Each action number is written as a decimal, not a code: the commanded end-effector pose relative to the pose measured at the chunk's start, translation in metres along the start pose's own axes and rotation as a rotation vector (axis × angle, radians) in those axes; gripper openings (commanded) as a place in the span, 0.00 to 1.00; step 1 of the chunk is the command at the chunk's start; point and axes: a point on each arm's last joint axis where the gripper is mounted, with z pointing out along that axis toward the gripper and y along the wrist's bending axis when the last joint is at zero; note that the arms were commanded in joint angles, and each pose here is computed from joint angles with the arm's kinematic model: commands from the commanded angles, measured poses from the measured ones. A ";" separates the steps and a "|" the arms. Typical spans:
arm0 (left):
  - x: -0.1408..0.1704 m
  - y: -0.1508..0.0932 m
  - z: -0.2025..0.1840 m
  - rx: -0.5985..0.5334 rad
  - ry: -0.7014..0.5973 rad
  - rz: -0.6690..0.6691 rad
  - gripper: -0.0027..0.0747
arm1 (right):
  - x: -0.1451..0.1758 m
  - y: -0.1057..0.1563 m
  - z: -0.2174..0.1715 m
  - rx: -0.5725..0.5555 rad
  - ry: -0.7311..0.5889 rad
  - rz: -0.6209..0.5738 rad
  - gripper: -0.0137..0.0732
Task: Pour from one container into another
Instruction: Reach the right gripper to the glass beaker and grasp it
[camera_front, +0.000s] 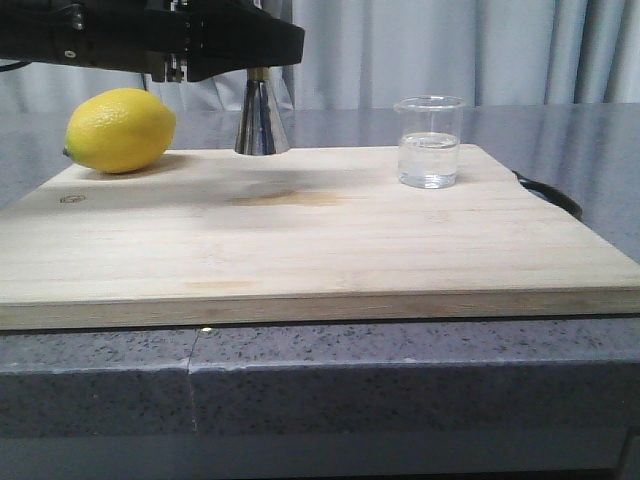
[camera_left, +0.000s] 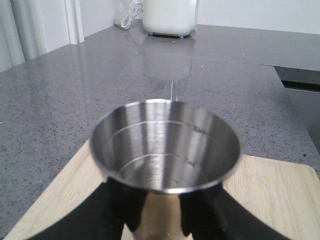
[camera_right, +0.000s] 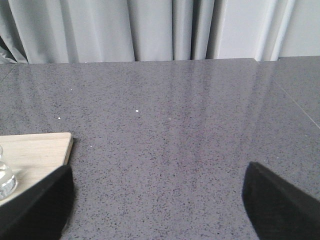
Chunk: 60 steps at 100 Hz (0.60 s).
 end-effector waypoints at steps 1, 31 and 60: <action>-0.039 -0.010 -0.004 0.038 -0.167 0.027 0.31 | -0.018 0.002 -0.003 -0.020 -0.106 -0.002 0.87; -0.037 -0.007 -0.003 0.022 -0.155 0.022 0.31 | -0.033 0.015 -0.001 -0.140 -0.138 0.000 0.87; -0.037 -0.007 -0.003 0.022 -0.155 0.022 0.31 | -0.065 0.049 0.033 -0.296 0.010 -0.090 0.87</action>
